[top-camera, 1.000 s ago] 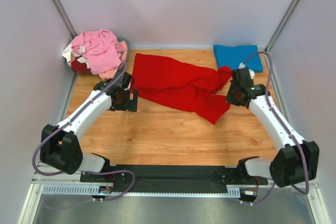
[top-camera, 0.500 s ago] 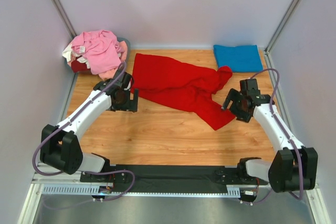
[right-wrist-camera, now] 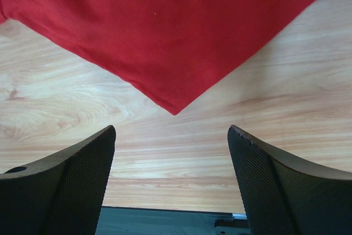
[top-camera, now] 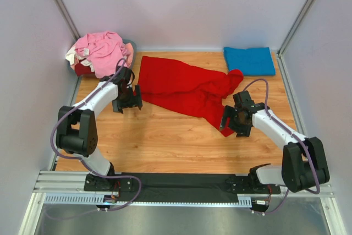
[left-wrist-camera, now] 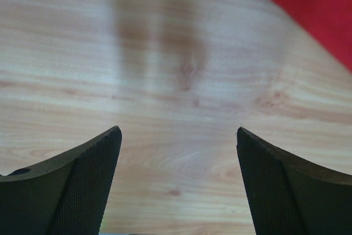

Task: Fold and stack the t-shirts
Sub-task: Flatten the tshirt out

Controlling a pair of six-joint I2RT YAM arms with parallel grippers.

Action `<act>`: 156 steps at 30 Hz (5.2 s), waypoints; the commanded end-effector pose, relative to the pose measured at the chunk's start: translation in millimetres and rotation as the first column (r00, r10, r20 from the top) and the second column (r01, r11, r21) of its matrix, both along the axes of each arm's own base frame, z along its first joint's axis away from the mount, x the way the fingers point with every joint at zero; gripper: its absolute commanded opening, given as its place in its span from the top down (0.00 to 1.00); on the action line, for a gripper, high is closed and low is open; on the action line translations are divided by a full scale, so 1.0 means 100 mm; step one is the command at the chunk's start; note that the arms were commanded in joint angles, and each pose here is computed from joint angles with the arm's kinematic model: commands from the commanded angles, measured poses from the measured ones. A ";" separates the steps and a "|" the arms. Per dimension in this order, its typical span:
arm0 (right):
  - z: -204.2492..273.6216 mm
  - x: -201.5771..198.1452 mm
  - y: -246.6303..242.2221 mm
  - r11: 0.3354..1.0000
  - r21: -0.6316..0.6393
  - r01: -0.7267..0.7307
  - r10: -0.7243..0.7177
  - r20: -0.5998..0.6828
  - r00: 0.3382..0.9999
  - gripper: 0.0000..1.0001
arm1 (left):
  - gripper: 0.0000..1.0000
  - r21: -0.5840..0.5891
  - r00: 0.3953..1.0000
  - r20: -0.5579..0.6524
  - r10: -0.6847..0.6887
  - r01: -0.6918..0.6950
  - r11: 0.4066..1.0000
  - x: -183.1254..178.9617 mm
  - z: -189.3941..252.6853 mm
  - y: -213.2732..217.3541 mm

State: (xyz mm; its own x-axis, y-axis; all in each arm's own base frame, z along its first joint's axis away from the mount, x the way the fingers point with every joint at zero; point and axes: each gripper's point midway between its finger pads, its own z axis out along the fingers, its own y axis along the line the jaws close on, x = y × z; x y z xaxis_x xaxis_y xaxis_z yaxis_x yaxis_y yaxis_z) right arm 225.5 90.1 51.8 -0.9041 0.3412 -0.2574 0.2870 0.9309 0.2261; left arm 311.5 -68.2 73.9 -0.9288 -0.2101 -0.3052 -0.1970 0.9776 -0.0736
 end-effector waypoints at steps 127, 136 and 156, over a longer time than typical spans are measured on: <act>0.50 0.51 -0.09 0.995 -0.077 -0.057 0.069 0.162 0.984 1.00 | 0.91 0.018 0.991 -0.077 -0.113 0.115 0.993 -0.50 -0.72 -0.48; 0.73 0.56 -0.11 0.996 -0.082 -0.041 0.059 0.219 0.974 1.00 | 1.00 -0.012 0.988 0.017 -0.152 0.152 0.988 -0.39 -0.34 -0.56; 3.95 -0.80 -0.24 0.979 0.143 -0.147 -0.070 0.908 0.414 1.00 | 1.00 0.024 0.311 0.919 -0.244 0.571 0.821 -1.69 3.96 -0.40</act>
State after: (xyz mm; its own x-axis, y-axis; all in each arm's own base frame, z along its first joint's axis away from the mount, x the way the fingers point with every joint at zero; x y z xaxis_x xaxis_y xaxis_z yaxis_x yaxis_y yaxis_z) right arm 187.5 72.7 401.7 -0.3331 0.4252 -0.8416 -0.1197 0.8663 0.4850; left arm 182.6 -103.2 437.0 -0.2995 -0.1514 -0.9420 0.3897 0.8818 -0.2657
